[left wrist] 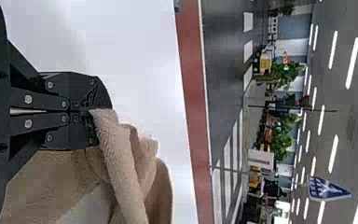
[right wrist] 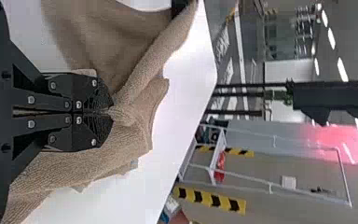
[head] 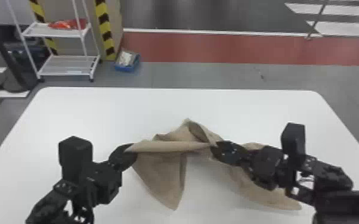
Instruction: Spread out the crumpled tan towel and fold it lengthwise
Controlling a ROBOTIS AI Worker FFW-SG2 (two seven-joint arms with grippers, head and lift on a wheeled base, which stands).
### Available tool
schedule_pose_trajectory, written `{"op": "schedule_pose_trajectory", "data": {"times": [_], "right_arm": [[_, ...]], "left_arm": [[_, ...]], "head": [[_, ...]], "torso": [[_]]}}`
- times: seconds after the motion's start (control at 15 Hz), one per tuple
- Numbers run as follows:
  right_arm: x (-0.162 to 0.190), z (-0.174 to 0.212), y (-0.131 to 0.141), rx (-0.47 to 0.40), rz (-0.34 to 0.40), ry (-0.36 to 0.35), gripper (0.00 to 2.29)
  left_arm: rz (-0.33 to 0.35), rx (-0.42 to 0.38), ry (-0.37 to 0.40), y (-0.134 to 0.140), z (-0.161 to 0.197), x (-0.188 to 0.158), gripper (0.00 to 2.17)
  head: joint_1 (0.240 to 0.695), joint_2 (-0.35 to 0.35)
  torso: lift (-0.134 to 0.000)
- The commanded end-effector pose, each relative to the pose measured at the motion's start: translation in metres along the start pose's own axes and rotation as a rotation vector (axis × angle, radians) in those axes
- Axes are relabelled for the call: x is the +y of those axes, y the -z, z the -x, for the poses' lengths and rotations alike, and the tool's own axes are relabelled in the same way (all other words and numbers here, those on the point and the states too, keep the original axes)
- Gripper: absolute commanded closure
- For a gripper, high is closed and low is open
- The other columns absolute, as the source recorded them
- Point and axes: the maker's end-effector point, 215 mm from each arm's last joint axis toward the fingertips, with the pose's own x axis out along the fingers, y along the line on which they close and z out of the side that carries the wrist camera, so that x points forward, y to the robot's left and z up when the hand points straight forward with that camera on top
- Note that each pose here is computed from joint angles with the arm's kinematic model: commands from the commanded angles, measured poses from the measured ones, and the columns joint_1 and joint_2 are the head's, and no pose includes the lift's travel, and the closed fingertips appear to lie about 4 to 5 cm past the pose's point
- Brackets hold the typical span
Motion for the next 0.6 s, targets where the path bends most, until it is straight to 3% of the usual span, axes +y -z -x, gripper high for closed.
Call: {"op": "schedule_pose_trajectory", "data": {"times": [0.0,0.13,0.2,0.27,0.33,0.4,0.53], "right_arm": [[0.004,0.019,0.01,0.081,0.128,-0.092,1.42],[0.011,0.033,0.02,0.188,0.261,-0.162,1.42],[0.008,0.037,0.029,0.25,0.319,-0.155,1.42],[0.008,0.042,0.039,0.314,0.368,-0.161,1.18],[0.007,0.049,0.048,0.356,0.388,-0.16,0.42],[0.003,0.058,0.052,0.383,0.401,-0.148,0.03],[-0.003,0.068,0.053,0.38,0.365,-0.125,0.0]], "left_arm": [[0.006,0.0,-0.056,-0.013,0.002,0.035,2.14],[-0.002,-0.006,-0.063,-0.029,-0.004,0.05,2.14],[-0.008,-0.017,-0.079,-0.036,-0.004,0.06,2.14],[-0.005,-0.013,-0.08,-0.036,-0.006,0.064,2.14],[0.001,0.01,-0.078,-0.029,-0.007,0.064,2.14],[0.001,0.015,-0.079,-0.027,-0.007,0.064,2.14],[0.003,0.021,-0.073,-0.024,-0.007,0.063,2.14]], "head": [[0.695,0.002],[0.695,0.041],[0.695,0.047],[0.695,0.046],[0.695,0.043],[0.695,0.041],[0.695,0.024]], "torso": [[-0.124],[-0.124],[-0.124],[-0.124],[-0.124],[-0.124],[-0.124]]}}
